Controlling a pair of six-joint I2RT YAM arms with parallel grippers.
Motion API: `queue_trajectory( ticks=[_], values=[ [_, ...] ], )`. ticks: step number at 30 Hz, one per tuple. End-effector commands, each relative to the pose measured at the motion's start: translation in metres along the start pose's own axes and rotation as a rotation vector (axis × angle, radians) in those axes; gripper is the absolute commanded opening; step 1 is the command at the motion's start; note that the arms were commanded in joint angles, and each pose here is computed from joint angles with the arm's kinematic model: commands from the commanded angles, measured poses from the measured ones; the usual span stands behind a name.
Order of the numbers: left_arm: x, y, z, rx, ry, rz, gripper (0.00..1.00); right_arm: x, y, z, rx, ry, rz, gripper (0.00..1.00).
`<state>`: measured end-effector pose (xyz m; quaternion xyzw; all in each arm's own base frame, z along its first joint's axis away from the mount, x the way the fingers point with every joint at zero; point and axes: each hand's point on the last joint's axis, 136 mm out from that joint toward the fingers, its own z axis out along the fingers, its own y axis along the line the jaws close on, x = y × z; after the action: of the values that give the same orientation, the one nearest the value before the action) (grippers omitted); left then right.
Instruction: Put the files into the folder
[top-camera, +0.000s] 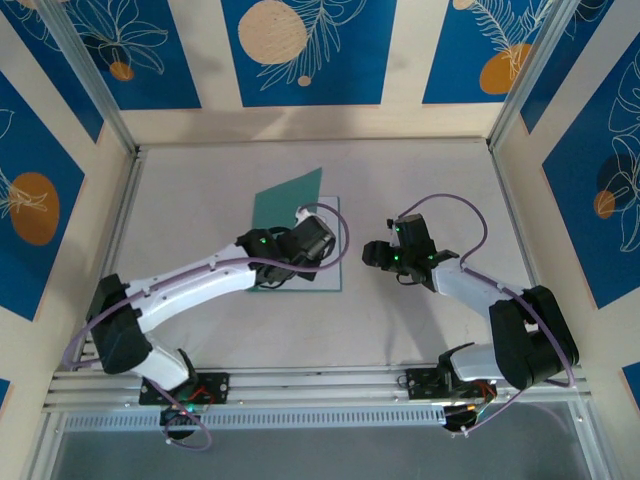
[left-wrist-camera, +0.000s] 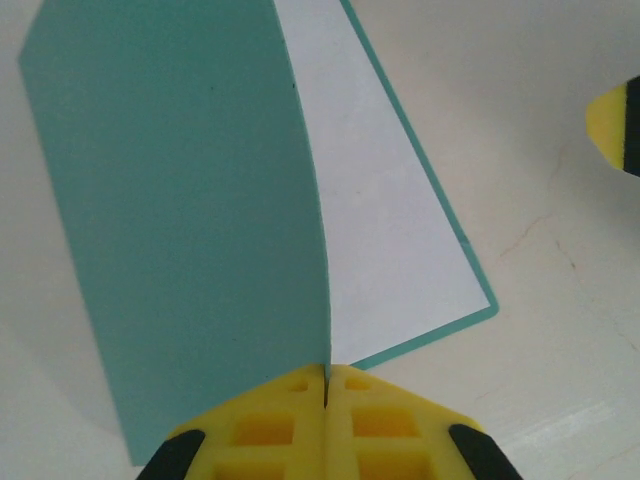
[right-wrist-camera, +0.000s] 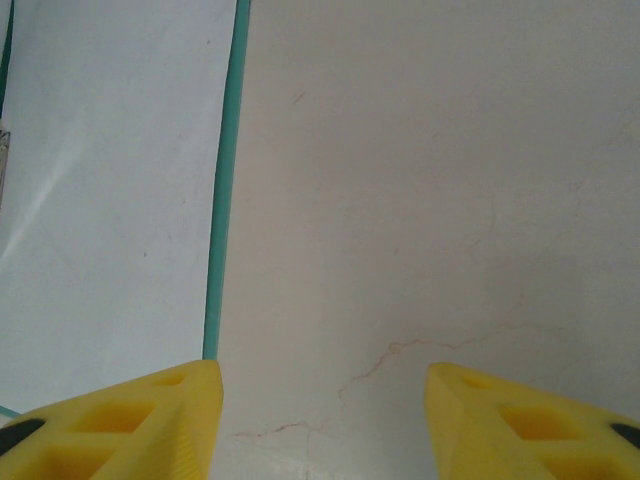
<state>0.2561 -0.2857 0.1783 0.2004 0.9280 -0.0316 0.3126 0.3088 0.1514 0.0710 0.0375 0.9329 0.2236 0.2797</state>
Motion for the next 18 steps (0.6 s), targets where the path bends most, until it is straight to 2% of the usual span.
queue_trajectory(
  ticks=[1,16,18],
  values=[
    [-0.010,-0.028,0.005,0.096,-0.009,-0.060,0.00,-0.009,0.002,-0.003,0.001,-0.012,0.007,0.56],
    [0.010,-0.074,0.056,0.219,0.081,-0.123,0.00,-0.010,-0.003,-0.005,0.004,-0.018,0.029,0.56],
    [0.011,-0.075,0.057,0.221,0.088,-0.122,0.07,-0.011,-0.003,-0.006,0.004,-0.021,0.031,0.56]
  ],
)
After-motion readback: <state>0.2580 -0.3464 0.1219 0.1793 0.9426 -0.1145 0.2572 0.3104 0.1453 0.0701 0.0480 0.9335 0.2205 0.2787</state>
